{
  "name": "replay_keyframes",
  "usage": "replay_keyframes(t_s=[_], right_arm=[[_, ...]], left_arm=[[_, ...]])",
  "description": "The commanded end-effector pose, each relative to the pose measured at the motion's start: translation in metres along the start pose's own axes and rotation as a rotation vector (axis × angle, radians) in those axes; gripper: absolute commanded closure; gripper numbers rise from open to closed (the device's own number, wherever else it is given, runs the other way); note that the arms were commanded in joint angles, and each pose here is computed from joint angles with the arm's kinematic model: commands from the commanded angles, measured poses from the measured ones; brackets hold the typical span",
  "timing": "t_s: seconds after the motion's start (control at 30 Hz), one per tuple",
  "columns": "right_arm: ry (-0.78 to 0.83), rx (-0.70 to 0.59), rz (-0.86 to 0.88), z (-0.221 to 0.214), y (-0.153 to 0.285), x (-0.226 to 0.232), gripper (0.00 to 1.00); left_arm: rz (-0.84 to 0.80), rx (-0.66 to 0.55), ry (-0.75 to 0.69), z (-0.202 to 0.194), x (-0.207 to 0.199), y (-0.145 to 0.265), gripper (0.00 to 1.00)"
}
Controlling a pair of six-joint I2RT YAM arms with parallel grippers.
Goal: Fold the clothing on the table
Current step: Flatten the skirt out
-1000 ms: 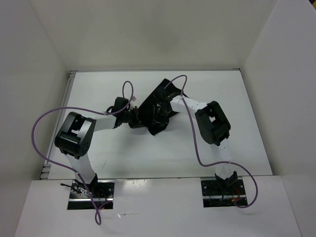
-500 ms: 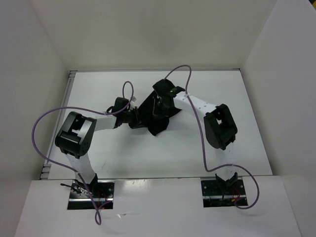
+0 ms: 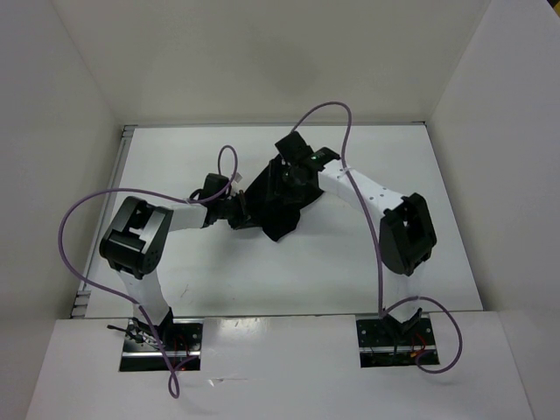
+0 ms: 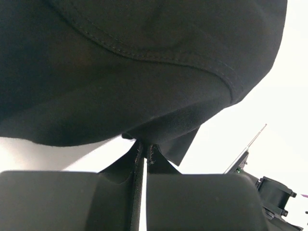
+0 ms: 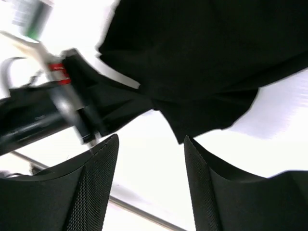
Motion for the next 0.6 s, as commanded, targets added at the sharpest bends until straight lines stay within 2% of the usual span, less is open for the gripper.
replay_keyframes(t_s=[0.0,0.1,0.17,0.43,0.5,0.53,0.57], right_arm=[[0.064,0.087,0.003,-0.018,-0.031,0.005,0.37],[0.071,0.111,-0.011,-0.019,-0.052,0.003,0.37],[0.081,0.112,-0.027,-0.018,-0.068,0.002,0.41],[0.078,0.124,-0.09,-0.019,-0.099,-0.008,0.68],[0.079,0.113,-0.11,-0.019,-0.103,-0.011,0.78],[0.079,0.113,-0.11,-0.019,-0.103,-0.011,0.92],[0.08,0.102,-0.119,-0.018,-0.103,-0.012,0.99]], left_arm=[[-0.024,0.003,-0.034,0.003,-0.001,-0.003,1.0],[-0.032,0.007,-0.034,0.002,-0.001,-0.003,1.0],[-0.032,0.007,-0.034,0.002,-0.001,-0.003,1.0],[-0.029,0.014,-0.029,0.001,-0.001,-0.003,1.0],[-0.029,0.014,-0.029,0.001,-0.001,-0.003,1.0],[-0.029,0.014,-0.029,0.001,-0.001,-0.003,1.0],[-0.037,0.018,-0.029,0.001,-0.001,-0.002,1.0]])
Point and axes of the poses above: each gripper's point midway between its finger pads, its own y axis back along the fingers, its own x axis along the line the jaws close on, z = x × y, the point moved 9 cm from there along y, back along the fingers, and after that the axes turned 15 degrees about -y, right-handed, at the moved point
